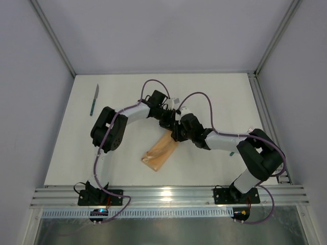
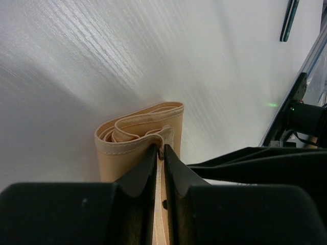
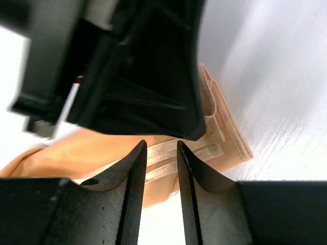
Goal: Fold the napkin into a case and place the utensils inside
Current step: Fold the 2/3-rectangle-folded napkin at the center of the board.
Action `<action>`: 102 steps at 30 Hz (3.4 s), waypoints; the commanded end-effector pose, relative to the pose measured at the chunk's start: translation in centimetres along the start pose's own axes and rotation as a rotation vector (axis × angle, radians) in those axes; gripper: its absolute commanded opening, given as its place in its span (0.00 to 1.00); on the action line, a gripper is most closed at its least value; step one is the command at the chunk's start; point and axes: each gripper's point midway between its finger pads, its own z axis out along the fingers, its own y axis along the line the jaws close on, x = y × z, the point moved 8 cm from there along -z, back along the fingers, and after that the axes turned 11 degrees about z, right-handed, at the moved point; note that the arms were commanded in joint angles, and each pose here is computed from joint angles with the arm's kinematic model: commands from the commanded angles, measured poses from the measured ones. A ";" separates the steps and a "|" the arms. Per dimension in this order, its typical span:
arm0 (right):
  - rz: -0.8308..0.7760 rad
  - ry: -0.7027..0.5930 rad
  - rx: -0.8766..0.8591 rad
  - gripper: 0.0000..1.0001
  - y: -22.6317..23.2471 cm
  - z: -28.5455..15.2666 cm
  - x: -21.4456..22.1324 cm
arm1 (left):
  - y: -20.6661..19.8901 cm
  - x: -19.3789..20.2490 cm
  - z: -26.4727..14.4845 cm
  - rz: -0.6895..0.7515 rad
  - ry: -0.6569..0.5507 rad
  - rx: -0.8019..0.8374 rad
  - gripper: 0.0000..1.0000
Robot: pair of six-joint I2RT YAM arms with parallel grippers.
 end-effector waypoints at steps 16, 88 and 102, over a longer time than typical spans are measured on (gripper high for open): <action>0.084 -0.040 0.182 0.27 -1.0 2.1 -1.7 | -0.4 -0.9 0.3 0.001 -0.039 0.057 0.12; 0.338 0.048 0.115 0.04 -2.8 2.3 0.0 | -12.9 12.8 -8.4 0.957 0.438 -0.010 0.42; 0.338 0.048 0.115 0.04 -2.9 2.2 0.2 | -7.7 9.9 -7.9 0.839 0.365 -0.309 0.18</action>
